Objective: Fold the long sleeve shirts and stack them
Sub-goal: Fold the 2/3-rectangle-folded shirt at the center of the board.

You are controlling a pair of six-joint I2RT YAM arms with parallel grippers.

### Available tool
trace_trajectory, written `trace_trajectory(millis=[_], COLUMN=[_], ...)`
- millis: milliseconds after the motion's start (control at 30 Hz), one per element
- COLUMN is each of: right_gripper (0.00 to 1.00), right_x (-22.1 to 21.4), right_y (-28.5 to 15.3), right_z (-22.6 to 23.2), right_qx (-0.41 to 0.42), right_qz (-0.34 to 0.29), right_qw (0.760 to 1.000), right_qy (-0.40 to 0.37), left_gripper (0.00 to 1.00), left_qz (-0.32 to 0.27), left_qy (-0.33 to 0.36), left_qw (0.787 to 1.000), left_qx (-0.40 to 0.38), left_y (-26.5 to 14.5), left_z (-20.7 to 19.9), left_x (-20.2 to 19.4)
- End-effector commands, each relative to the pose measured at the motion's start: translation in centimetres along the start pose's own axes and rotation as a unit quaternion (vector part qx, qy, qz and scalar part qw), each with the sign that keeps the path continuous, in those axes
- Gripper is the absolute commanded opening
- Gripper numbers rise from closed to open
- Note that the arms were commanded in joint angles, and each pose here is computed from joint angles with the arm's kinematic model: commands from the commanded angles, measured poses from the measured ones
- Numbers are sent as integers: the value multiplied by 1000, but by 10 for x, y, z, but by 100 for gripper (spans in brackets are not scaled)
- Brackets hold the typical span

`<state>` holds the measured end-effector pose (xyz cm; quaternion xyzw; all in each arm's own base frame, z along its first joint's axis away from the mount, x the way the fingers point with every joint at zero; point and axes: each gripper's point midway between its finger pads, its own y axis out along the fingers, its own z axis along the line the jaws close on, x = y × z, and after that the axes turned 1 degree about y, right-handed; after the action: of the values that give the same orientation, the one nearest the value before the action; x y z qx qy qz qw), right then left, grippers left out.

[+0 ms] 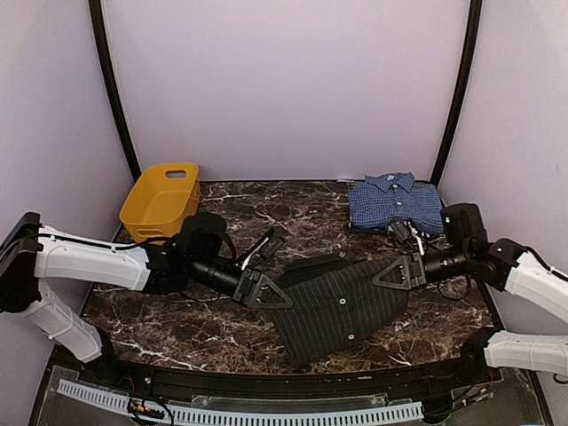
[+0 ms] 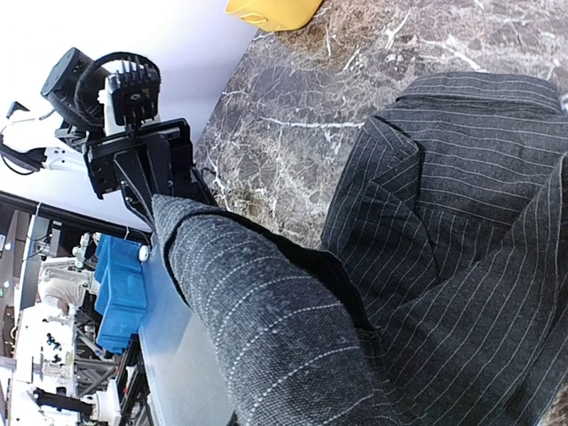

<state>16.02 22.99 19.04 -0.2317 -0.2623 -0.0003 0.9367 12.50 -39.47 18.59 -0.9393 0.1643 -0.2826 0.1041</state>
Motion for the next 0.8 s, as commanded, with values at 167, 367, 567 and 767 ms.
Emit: trace_trajectory(millis=[167, 367, 567, 767], right_gripper=[0, 0, 0, 7], right_x=[24, 61, 83, 86], right_y=[0, 17, 44, 63], right_z=[-18, -40, -93, -149], right_qx=[-67, -102, -147, -204], right_qz=[-14, -12, 16, 36], right_qw=[997, 994, 988, 977], right_qy=[34, 24, 36, 49], left_gripper=[0, 0, 0, 0], left_qz=[1, -40, -83, -81], left_qy=[-22, -49, -108, -147], left_qw=[1000, 997, 987, 979], left_qx=[11, 36, 88, 113], left_y=[-3, -8, -22, -16], left_z=[-6, 27, 86, 145], left_x=[6, 43, 64, 56])
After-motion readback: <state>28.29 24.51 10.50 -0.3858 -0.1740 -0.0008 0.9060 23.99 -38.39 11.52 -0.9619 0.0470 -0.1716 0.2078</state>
